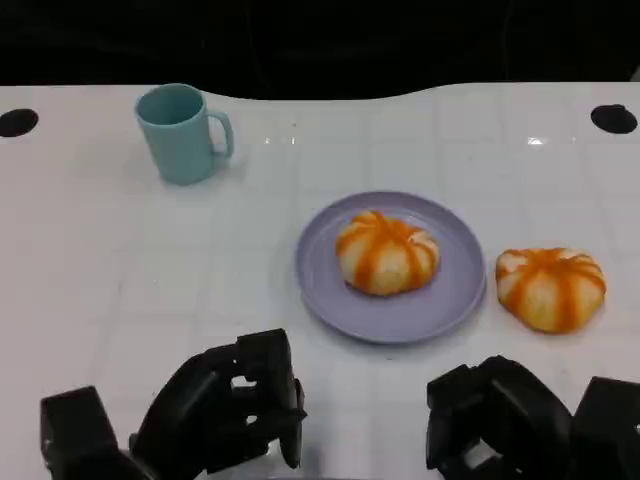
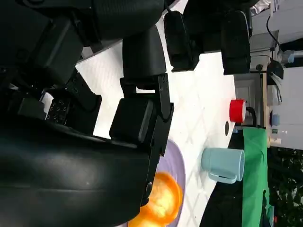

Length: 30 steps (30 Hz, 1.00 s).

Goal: Grasp the bread from the table and place it into the plate.

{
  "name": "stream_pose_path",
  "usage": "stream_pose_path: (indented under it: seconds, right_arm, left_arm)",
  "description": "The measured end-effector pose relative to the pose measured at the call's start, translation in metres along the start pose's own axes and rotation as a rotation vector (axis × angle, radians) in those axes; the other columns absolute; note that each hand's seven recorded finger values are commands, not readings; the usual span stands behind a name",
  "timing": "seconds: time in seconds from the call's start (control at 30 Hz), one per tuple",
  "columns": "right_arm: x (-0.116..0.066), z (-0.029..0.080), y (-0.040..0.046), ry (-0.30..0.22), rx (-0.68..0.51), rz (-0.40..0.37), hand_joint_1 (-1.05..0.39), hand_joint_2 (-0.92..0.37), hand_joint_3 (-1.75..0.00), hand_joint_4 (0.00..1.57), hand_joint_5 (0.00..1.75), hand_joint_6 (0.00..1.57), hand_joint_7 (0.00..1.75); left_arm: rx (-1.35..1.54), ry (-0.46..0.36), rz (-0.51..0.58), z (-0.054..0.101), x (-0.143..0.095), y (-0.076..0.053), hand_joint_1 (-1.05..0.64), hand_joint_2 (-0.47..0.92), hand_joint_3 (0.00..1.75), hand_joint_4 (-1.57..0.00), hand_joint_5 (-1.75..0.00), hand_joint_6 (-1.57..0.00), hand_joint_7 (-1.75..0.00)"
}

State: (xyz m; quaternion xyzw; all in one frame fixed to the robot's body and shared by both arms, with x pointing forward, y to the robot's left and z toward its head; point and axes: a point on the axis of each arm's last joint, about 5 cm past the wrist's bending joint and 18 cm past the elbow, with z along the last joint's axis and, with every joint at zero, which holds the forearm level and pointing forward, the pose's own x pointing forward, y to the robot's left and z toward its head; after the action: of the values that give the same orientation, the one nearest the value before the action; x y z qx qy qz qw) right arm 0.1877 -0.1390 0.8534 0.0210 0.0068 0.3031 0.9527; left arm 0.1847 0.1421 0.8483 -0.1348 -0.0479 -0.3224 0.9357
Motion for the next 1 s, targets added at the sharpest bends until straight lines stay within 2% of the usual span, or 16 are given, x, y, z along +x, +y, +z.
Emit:
stream_pose_path:
  seconds: [0.57, 1.0]
  right_arm:
    - [-0.0004, -0.0013, -0.002, -0.001, -0.003, 0.001, -1.05, -0.14, -1.22, 1.55, 1.25, 1.57, 0.95]
    - [-0.0008, -0.0011, -0.0026, 0.001, -0.008, 0.001, -1.05, -0.17, -1.19, 1.54, 1.26, 1.57, 0.95]
  left_arm:
    - [-0.084, 0.045, 0.014, -0.0052, -0.0026, 0.0044, -0.77, 0.92, 0.22, -0.96, -1.75, -0.77, -1.75]
    - [-0.098, 0.036, 0.005, -0.0066, -0.0027, 0.0041, -0.78, 0.92, 0.19, -0.97, -1.75, -0.78, -1.75]
